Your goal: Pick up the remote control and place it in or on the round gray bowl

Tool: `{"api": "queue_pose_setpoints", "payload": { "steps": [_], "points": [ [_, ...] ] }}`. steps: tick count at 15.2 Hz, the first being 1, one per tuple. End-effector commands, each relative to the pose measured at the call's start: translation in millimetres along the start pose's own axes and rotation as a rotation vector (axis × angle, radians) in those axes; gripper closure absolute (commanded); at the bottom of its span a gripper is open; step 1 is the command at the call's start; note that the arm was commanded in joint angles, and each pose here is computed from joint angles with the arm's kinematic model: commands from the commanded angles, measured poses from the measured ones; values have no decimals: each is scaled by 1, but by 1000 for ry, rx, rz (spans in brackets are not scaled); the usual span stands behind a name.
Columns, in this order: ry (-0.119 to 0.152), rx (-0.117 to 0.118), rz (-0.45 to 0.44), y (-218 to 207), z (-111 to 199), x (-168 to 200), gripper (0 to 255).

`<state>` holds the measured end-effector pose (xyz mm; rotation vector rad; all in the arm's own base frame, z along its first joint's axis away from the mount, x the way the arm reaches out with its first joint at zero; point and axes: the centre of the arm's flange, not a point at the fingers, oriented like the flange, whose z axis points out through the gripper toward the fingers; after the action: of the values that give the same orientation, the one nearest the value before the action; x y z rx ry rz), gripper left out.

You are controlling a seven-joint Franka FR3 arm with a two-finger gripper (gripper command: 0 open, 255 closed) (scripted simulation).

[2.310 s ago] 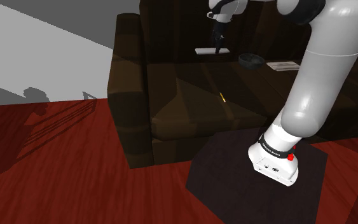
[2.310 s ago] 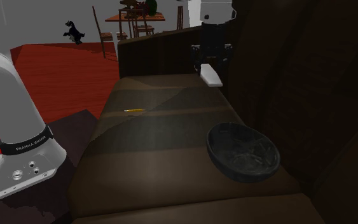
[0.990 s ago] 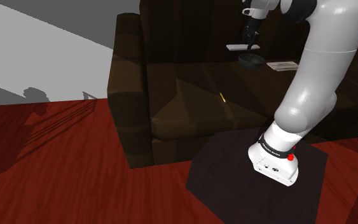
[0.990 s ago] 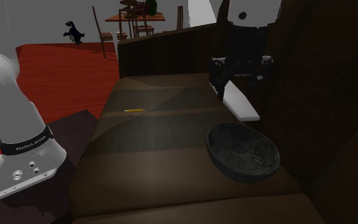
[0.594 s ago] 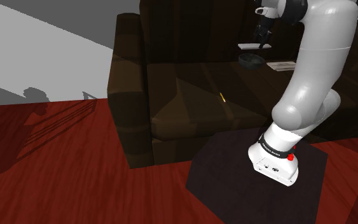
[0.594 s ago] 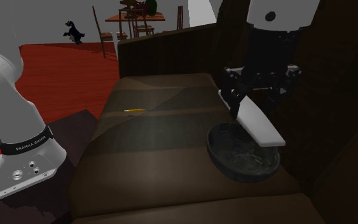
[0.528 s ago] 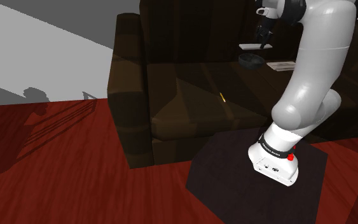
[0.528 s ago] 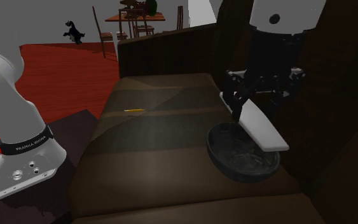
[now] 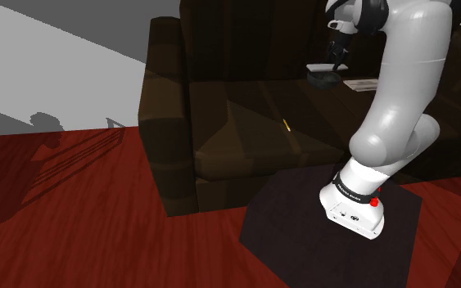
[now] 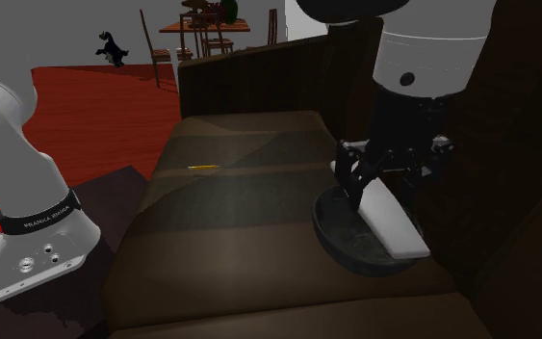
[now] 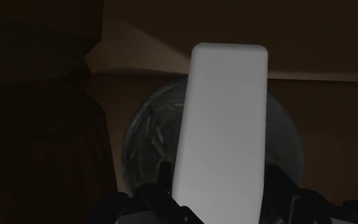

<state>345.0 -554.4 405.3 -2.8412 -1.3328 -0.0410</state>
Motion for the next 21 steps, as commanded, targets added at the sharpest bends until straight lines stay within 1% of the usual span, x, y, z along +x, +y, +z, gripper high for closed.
{"api": "queue_pose_setpoints", "payload": {
  "steps": [1, 5, 13, 14, 19, 21],
  "points": [
    [0, -1, 0, -1, 11, -1, 255],
    [0, -1, 0, -1, 33, -1, 255],
    [0, -1, 0, -1, 33, -1, 255],
    [0, -1, 0, -1, 33, -1, 0],
    [0, -1, 0, -1, 33, -1, 0],
    [0, -1, 0, -1, 7, -1, 0]
  ]
}}
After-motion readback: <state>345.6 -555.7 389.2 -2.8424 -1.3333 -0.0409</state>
